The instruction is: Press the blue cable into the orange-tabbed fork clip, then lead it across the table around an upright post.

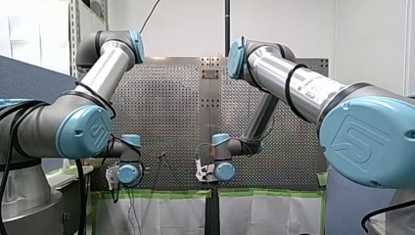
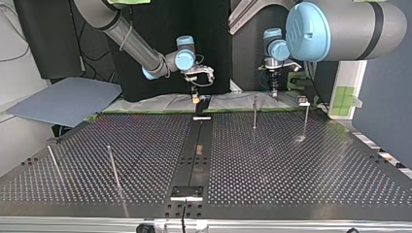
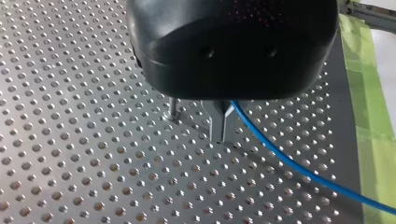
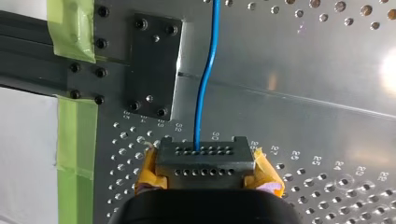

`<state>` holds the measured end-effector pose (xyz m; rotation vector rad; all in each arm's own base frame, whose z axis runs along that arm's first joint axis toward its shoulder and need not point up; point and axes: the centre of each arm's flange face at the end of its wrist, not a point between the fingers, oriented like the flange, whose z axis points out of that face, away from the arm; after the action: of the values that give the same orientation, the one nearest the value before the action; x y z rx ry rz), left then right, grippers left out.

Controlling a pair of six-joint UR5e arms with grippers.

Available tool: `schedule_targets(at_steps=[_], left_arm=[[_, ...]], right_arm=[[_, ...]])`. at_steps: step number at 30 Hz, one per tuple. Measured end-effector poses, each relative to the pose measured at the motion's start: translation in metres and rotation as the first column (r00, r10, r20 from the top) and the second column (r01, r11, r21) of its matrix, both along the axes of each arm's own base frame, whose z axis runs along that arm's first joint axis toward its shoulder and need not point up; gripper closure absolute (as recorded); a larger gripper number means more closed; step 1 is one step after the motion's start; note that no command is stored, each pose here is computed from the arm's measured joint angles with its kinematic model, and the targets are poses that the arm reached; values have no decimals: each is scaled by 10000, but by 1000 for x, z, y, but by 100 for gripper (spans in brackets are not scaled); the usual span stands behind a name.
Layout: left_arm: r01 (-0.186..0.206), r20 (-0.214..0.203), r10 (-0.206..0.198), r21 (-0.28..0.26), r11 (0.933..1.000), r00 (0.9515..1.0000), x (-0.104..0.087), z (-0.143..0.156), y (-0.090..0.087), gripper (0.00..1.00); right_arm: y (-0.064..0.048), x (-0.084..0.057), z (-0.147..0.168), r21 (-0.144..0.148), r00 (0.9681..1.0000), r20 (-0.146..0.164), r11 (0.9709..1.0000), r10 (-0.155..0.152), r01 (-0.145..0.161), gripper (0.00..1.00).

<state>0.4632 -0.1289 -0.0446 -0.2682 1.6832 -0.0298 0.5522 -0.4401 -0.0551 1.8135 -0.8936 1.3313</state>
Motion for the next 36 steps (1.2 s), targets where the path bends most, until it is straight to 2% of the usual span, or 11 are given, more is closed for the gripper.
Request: schedule_targets(at_steps=[4,8,16,25,32,36], left_arm=[[59,128,-59,11,10000,9999,2,12,-1,100],[103,436,-93,-231,9997,9990,8,27,0,100],[266,964,-213,-544,9982,9951,15,37,0,100],[397,1058,-335,-572,9976,9938,17,36,0,100],[536,882,-480,-622,9966,9949,23,20,-2,100],[532,717,-484,-670,9963,9963,30,9,-2,100]], right_arm=[[0,4,13,-77,10000,88,10000,31,-30,100],[-5,4,29,-78,9994,346,9999,-79,81,100],[-6,2,32,-14,9994,340,10000,-98,99,100],[-8,1,29,-51,9996,270,9999,-121,122,100],[-3,-1,10,85,9999,155,9999,-74,72,100],[-4,-1,7,88,9998,171,9999,-88,87,100]])
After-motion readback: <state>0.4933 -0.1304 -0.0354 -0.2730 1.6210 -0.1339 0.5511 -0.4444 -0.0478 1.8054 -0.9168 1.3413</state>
